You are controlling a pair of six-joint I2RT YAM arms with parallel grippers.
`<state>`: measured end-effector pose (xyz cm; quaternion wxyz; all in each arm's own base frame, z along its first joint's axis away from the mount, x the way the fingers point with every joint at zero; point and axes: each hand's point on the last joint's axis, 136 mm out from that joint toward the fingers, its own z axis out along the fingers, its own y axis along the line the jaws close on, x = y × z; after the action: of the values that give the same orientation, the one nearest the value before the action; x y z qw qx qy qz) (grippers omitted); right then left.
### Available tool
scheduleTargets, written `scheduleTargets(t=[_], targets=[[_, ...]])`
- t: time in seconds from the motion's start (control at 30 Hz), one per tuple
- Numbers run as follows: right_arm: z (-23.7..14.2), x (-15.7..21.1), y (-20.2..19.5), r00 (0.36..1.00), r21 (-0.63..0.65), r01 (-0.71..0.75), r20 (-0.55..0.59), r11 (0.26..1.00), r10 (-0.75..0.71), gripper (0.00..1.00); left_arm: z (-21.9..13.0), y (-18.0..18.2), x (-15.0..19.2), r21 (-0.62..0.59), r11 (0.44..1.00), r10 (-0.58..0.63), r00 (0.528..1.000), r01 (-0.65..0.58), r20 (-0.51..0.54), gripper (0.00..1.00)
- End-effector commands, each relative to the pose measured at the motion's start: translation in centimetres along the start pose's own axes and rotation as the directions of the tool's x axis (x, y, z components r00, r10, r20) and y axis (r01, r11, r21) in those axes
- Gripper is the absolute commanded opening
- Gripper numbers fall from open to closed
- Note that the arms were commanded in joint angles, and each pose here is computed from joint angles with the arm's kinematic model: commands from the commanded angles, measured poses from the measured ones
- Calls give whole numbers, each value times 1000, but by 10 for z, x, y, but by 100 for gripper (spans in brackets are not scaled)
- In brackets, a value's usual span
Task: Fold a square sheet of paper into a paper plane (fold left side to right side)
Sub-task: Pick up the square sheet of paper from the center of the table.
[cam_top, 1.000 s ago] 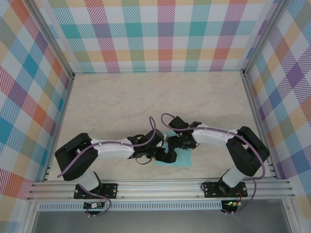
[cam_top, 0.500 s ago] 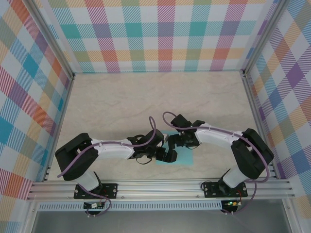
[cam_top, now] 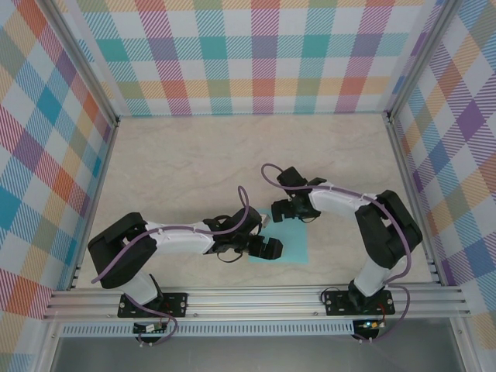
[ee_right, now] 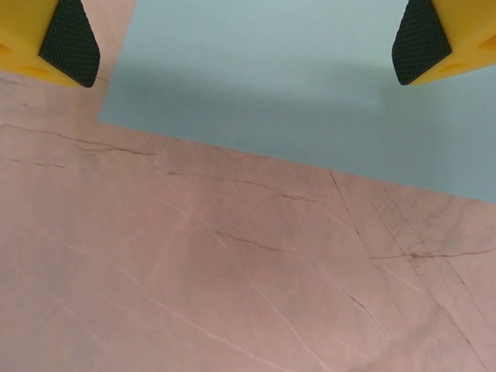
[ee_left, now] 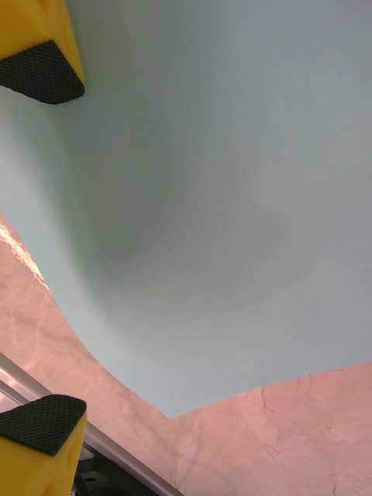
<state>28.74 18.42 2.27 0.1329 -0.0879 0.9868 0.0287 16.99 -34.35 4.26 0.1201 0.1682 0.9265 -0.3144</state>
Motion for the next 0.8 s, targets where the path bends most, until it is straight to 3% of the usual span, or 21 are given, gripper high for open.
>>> scheduleTargets(t=[0.0, 0.37, 0.77], targets=[[10, 4, 9, 999, -37, 8, -45, 999, -10, 100, 4, 18, 15, -69, 998, -11, 999, 9, -34, 100], [10, 53, 39, 987, -127, -19, -160, 992, -2, 95, 6, 17, 13, -68, 998, -8, 999, 6, -32, 100], [4, 59, 42, 988, -147, 1, -155, 989, -25, 85, 7, 17, 11, -75, 997, -7, 1000, 5, -29, 100]])
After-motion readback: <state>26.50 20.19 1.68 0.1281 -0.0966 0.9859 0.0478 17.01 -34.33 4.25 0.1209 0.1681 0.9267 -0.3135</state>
